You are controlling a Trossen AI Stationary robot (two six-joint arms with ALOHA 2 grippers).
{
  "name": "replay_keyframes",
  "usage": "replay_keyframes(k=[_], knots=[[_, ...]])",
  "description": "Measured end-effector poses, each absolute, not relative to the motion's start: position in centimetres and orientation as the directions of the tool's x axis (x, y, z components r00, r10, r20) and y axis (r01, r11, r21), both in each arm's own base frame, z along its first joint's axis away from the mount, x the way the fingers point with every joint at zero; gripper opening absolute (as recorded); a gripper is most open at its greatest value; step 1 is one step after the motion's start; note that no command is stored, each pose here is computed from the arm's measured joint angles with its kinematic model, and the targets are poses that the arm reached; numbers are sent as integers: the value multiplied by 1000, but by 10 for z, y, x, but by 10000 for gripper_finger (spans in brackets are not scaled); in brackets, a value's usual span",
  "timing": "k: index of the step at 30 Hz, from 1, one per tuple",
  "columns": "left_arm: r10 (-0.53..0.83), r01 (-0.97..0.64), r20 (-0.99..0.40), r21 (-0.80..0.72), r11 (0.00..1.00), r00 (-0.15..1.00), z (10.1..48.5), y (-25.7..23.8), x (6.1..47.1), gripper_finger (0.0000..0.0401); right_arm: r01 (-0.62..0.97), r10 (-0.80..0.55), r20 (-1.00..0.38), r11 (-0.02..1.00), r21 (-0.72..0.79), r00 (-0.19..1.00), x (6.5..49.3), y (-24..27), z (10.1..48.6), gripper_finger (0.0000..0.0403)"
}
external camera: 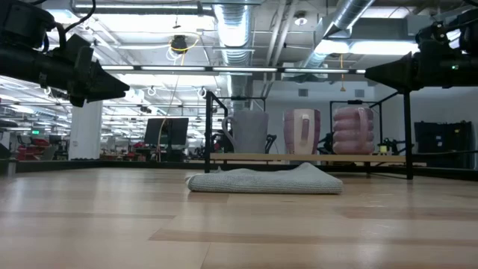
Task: Stack small to large cups/mugs on shelf
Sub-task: Return to Home Position
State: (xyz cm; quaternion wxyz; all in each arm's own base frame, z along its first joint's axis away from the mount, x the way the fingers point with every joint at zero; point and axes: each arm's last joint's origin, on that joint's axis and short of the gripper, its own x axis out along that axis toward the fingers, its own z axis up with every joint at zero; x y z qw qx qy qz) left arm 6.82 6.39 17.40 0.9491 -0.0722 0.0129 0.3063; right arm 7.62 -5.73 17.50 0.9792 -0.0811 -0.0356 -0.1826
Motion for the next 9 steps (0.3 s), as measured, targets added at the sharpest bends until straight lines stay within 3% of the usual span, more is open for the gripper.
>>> replay_keyframes(k=[9], knots=[[580,-584,-68,-129,802,812,174,64,68,174,363,-352,99,920,-146,931,76,-57,175,155]])
